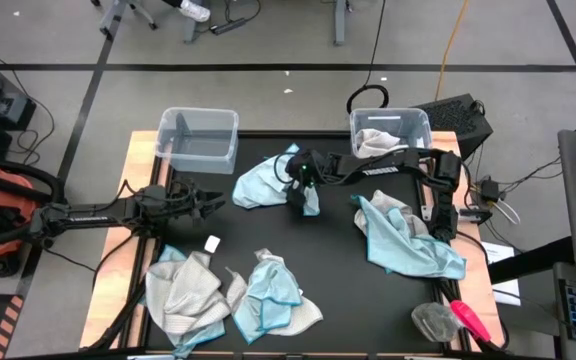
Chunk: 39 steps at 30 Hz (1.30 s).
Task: Sort microfiber towel by color & place in baskets
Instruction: Put the blue towel into the left transparent bin
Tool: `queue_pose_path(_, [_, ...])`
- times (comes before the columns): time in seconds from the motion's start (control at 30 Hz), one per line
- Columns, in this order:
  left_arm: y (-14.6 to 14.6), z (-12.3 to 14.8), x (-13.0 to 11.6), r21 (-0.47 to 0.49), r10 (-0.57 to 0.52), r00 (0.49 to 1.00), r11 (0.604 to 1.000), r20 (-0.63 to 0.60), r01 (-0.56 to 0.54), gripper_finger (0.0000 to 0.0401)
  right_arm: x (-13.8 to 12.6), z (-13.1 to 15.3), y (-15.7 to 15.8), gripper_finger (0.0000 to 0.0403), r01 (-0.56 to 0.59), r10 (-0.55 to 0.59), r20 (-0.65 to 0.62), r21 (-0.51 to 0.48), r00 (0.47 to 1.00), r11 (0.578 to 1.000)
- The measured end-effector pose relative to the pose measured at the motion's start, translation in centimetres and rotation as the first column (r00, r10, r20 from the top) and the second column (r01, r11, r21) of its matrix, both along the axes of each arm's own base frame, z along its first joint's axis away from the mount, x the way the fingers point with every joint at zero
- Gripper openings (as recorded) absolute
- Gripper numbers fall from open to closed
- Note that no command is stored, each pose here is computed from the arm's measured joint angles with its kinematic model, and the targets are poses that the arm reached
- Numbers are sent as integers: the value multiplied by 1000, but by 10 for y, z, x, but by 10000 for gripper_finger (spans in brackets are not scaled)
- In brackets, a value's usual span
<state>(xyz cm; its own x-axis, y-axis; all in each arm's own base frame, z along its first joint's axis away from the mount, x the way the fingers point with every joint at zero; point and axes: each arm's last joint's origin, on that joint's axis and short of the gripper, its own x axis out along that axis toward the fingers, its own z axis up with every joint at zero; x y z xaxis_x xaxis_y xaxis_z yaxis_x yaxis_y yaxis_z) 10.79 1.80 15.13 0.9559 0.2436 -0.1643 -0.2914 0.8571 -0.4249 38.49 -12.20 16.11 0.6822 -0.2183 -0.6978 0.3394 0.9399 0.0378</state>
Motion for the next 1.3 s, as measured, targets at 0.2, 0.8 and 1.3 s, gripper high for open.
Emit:
queue_pose_path(0.2, [0,0,0,0,0,1000,1000,0,0,191,3,2,12,352,11,-12,10,45,1000,999])
queue_pose_path(0.8, [6,11,0,118,183,980,974,84,-192,191,-18,53,29,352,44,-44,19,19,999,999])
queue_pose_path(1.3, [14,71,50,303,151,988,944,-36,-133,191,-48,100,36,352,57,-57,47,-4,997,998])
